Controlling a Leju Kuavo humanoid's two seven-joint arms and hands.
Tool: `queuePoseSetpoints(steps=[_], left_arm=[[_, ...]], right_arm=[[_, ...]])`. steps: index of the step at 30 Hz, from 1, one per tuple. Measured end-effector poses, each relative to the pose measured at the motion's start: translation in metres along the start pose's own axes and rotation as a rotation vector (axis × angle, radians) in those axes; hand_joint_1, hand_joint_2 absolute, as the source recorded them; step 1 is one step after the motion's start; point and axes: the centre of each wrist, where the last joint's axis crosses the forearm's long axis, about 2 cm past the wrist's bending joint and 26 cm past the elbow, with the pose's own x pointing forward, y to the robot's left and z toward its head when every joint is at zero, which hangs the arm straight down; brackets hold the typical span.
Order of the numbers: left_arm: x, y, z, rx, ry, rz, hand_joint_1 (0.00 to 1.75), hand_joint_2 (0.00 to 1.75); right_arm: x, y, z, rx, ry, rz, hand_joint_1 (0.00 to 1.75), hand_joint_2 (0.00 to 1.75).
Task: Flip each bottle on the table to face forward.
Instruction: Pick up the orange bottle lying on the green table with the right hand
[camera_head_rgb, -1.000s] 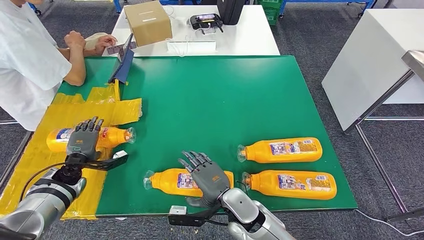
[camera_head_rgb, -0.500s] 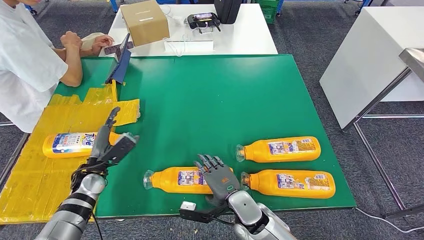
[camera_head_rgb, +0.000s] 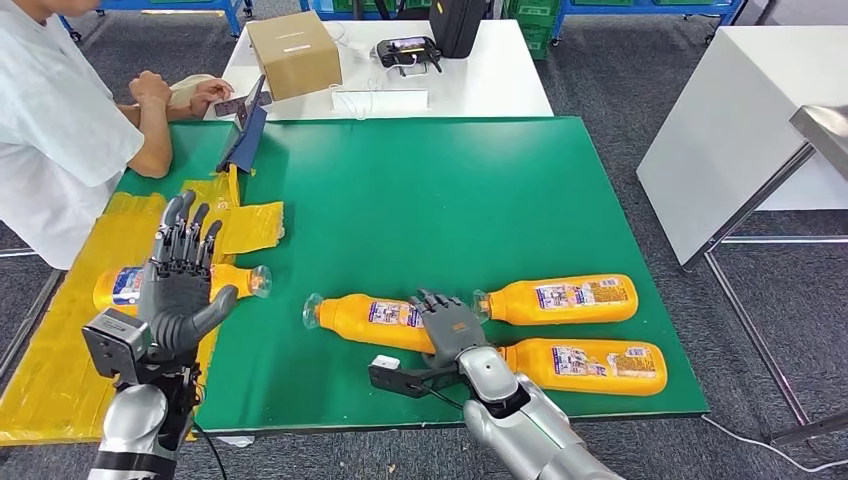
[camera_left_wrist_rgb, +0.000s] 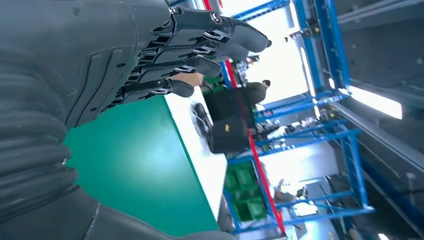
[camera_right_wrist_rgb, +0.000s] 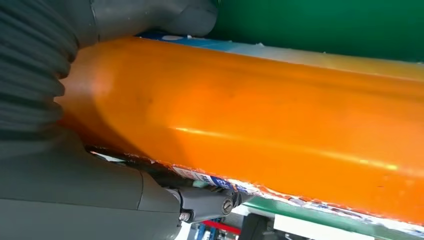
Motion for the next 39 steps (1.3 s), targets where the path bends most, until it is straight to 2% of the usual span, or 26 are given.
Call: queuePoseSetpoints(steps=[4,10,16,18,22,25,28,33,39], left_arm=[[0.005,-0.005,0.011,-0.011,-0.002,0.037,0.0,1.75],[0.006,-0.014,0.039,-0.034,0.06,0.069,0.0,1.75],[0.007,-0.015,0.044,-0.039,0.078,0.082,0.0,1.75],[0.007,-0.017,0.046,-0.054,0.102,0.096,0.0,1.75],[0.005,-0.025,0.057,-0.11,0.164,0.108,0.0,1.75],[0.001,-0.036,0.063,-0.161,0.194,0.12,0.0,1.75],[-0.003,-0.046,0.067,-0.204,0.219,0.136,0.0,1.75],[-0.005,-0.053,0.069,-0.227,0.234,0.146,0.0,1.75],[-0.01,-0.068,0.071,-0.277,0.275,0.176,0.0,1.75]], right_arm=[[-0.002,-0.001,-0.002,-0.029,0.008,-0.05,1.75,1.75],[-0.002,-0.002,0.008,-0.131,-0.007,-0.22,1.75,1.75],[-0.002,-0.003,0.014,-0.176,-0.009,-0.278,1.75,1.75],[-0.002,-0.002,0.019,-0.248,-0.037,-0.345,1.75,1.75],[-0.003,-0.005,0.043,-0.491,-0.114,-0.593,1.75,1.75],[-0.007,-0.023,0.061,-0.696,-0.176,-0.754,1.75,1.75],[-0.01,-0.041,0.073,-0.825,-0.222,-0.831,1.75,1.75],[-0.01,-0.049,0.079,-0.877,-0.253,-0.857,1.75,1.75],[0.003,-0.059,0.083,-0.924,-0.316,-0.889,1.75,1.75]])
